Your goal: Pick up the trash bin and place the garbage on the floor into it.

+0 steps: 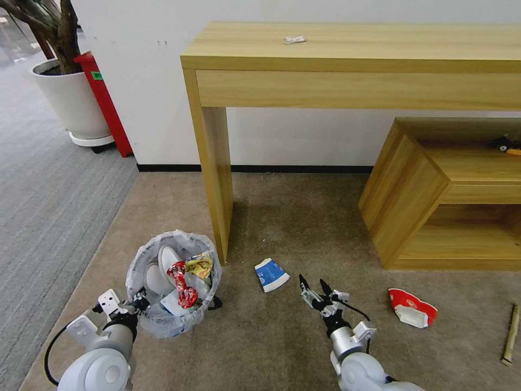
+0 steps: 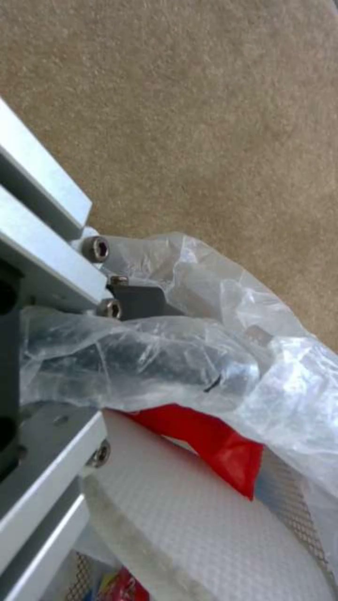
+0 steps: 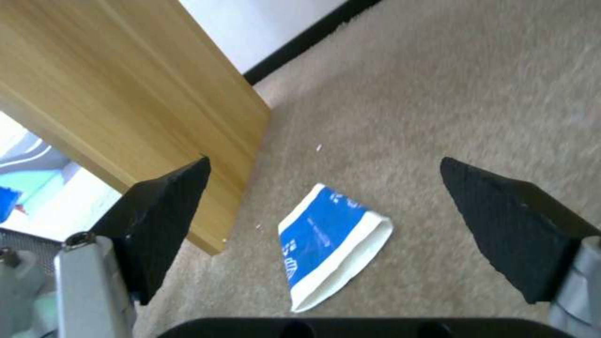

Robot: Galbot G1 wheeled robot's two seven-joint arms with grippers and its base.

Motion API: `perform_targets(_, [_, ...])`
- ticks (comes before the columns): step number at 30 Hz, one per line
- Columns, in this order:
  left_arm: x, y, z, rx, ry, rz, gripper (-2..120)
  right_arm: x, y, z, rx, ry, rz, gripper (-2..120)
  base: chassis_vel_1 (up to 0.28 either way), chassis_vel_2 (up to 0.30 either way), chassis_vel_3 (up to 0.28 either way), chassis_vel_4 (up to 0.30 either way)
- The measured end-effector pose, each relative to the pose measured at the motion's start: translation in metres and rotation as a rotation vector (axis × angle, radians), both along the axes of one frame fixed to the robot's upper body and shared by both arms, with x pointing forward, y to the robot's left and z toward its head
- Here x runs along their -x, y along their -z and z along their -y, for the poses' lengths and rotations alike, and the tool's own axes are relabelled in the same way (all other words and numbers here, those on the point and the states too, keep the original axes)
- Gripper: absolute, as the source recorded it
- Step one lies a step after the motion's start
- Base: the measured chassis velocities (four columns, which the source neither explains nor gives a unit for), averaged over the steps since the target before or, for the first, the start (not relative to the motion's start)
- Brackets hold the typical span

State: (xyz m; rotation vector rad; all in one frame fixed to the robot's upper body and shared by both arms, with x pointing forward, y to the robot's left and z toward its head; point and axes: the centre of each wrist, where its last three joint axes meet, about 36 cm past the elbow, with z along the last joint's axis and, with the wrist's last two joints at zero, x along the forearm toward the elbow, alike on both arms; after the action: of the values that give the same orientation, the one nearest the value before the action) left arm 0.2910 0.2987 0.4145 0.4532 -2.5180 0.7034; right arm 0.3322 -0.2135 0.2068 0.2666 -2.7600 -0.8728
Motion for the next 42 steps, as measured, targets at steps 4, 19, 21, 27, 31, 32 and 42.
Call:
perform_targets(4, [0.001, 0.004, -0.001, -0.003, -0.005, -0.011, 0, -0.001, 0.003, -0.007, -0.024, 0.024, -0.029, 99, 0.0, 0.0, 0.0, 0.0])
perform_targets(19, [0.003, 0.003, -0.003, -0.002, -0.013, -0.009, 0, -0.025, 0.013, -0.05, -0.059, 0.078, -0.173, 90, 0.0, 0.0, 0.0, 0.0])
perform_targets(21, [0.004, 0.001, -0.004, -0.005, -0.014, -0.008, 0, -0.027, 0.015, -0.057, -0.066, 0.075, -0.181, 90, 0.0, 0.0, 0.0, 0.0])
perform_targets(27, [0.011, 0.001, -0.004, -0.007, -0.022, -0.017, 0, -0.044, 0.015, -0.085, -0.129, 0.095, -0.212, 89, 0.0, 0.0, 0.0, 0.0])
perform_targets(31, [0.013, 0.001, -0.005, -0.012, -0.027, -0.023, 0, -0.046, 0.016, -0.095, -0.154, 0.109, -0.219, 91, 0.0, 0.0, 0.0, 0.0])
perform_targets(32, [0.013, 0.001, -0.005, -0.012, -0.027, -0.023, 0, -0.046, 0.016, -0.095, -0.154, 0.109, -0.219, 91, 0.0, 0.0, 0.0, 0.0])
perform_targets(42, [0.015, 0.001, -0.003, -0.009, -0.036, -0.025, 0, -0.038, 0.033, -0.085, -0.144, 0.147, -0.235, 89, 0.0, 0.0, 0.0, 0.0])
